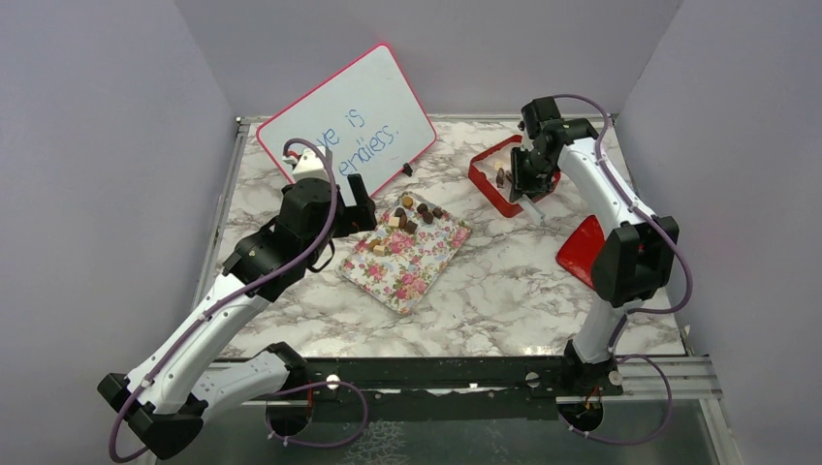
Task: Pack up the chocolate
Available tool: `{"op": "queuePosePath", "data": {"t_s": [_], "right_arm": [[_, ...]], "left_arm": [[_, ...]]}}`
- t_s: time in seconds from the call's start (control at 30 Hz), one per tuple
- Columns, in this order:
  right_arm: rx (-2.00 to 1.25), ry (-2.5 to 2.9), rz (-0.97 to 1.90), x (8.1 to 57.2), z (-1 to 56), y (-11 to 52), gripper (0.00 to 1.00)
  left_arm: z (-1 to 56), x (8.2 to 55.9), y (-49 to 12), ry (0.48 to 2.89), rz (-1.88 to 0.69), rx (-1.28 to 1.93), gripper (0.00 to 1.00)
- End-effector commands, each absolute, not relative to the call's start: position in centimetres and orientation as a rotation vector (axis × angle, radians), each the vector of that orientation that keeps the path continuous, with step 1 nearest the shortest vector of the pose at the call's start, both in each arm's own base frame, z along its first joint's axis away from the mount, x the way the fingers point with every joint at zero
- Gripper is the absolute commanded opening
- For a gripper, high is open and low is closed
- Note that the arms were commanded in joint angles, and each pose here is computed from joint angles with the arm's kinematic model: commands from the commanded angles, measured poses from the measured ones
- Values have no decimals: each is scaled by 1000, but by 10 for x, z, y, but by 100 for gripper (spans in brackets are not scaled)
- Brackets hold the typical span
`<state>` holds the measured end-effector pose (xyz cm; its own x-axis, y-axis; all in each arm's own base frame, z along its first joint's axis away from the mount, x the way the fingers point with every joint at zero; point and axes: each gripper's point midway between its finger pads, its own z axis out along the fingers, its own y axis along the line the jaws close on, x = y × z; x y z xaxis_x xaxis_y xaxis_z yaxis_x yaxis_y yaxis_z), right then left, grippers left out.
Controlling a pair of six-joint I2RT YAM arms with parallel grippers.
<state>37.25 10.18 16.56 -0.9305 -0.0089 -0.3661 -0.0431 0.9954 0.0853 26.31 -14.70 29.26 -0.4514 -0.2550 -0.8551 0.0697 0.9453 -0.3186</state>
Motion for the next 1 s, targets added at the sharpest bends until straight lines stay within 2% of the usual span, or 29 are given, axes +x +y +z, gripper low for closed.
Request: {"op": "queuePosePath", "data": {"t_s": [0.0, 0.77, 0.97], "right_arm": [[-47, 2742, 155, 390, 160, 102, 29], [-64, 2746, 143, 399, 152, 100, 43], [-56, 2734, 138, 399, 161, 99, 43]], "left_arm": [[310, 268, -149, 1966, -388, -129, 99], [306, 269, -150, 1973, -387, -131, 99], [307, 268, -147, 1968, -384, -136, 99]]}}
